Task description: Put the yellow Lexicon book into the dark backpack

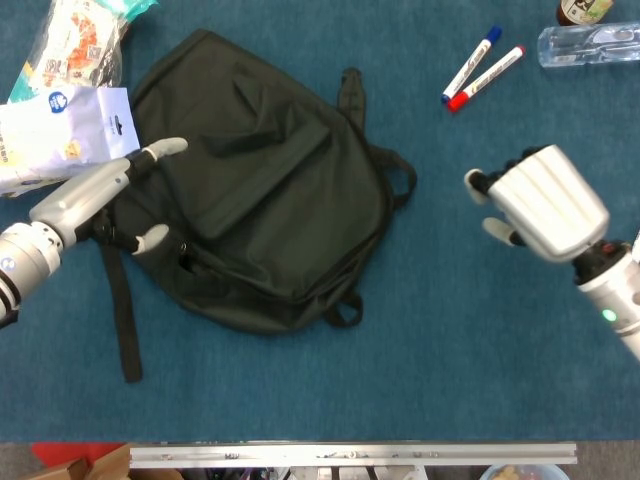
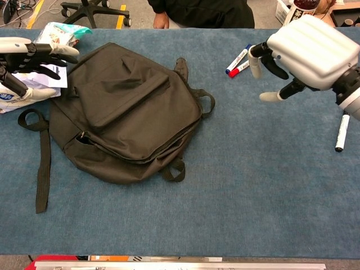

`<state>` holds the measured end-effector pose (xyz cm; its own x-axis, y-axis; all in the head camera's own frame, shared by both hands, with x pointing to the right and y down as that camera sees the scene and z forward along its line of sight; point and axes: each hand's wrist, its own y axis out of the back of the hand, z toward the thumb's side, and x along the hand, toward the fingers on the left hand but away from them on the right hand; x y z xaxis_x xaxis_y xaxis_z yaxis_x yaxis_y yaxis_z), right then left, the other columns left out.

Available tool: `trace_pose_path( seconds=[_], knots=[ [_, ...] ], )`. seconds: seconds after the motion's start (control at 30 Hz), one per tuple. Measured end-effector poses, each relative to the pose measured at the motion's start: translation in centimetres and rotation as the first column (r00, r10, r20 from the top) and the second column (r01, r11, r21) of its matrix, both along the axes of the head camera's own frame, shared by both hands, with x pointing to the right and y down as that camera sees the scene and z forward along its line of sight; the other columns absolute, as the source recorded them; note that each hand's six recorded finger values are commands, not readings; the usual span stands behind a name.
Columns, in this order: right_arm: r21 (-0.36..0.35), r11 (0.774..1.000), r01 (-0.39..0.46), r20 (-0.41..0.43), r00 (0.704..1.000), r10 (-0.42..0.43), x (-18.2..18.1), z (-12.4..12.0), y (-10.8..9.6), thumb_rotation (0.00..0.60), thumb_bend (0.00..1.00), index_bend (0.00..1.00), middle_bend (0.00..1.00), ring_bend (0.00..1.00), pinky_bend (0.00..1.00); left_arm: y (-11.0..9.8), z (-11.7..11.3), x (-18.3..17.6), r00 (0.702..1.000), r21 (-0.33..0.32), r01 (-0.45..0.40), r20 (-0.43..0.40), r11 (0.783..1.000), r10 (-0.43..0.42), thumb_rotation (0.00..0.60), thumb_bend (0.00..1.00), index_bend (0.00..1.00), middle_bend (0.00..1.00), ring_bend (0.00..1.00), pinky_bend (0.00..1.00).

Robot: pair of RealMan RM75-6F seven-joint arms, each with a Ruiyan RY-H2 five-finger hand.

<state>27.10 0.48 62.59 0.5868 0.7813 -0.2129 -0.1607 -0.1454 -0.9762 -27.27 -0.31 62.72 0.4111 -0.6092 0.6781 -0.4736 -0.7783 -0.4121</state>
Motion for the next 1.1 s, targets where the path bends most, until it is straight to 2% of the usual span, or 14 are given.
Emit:
trace_pose_path(
  seconds=[0.13,0.27,0.33,0.53,0.77,0.87,1.1],
  knots=[
    [0.0,0.999,-0.044,-0.028,0.999,0.044,2.2,-0.5,-0.4,0.6,0.0,0.6,0.76,0.7,0.74,-0.2,-0.4,-0.5,1.0,0.049,0.015,-0.002,0.999,-0.015,0.6,0.39,0.02,0.1,0.04,0.13],
    [-0.021,0.993,-0.12,-0.047,0.992,0.118,5.2,-1.1,-0.8,0.6,0.04,0.6,0.68,0.58,0.61,-0.5,-1.0,-1.5,0.999,0.145,0.034,0.007,0.989,-0.036,0.6,0.39,0.06,0.15,0.06,0.13],
    [-0.028,0.988,-0.153,-0.044,0.987,0.152,6.4,-1.5,-0.9,0.6,0.08,0.6,0.65,0.55,0.58,-0.6,-1.1,-2.1,0.999,0.196,0.045,0.018,0.98,-0.049,0.6,0.39,0.07,0.15,0.06,0.13],
    [0.011,0.963,-0.27,-0.061,0.961,0.271,11.3,-2.4,-0.4,0.6,0.11,0.58,0.62,0.53,0.57,-0.2,-1.5,-4.9,0.99,0.366,0.077,0.086,0.927,-0.116,0.6,0.39,0.1,0.15,0.06,0.13],
    [0.05,0.923,-0.381,-0.09,0.919,0.384,16.2,-2.8,1.1,0.6,0.11,0.57,0.62,0.53,0.57,2.0,-1.7,-9.2,0.954,0.526,0.097,0.192,0.845,-0.229,0.6,0.39,0.11,0.15,0.06,0.13],
    [0.05,0.906,-0.421,-0.091,0.901,0.423,17.5,-3.0,2.0,0.6,0.11,0.57,0.62,0.52,0.57,3.7,-1.5,-10.8,0.933,0.567,0.098,0.233,0.818,-0.273,0.6,0.39,0.12,0.15,0.06,0.13],
    [0.059,0.859,-0.508,-0.112,0.852,0.512,20.2,-3.5,4.4,0.6,0.11,0.57,0.62,0.51,0.57,7.5,-1.4,-13.3,0.881,0.631,0.059,0.332,0.774,-0.338,0.6,0.39,0.14,0.15,0.06,0.13]
  ],
)
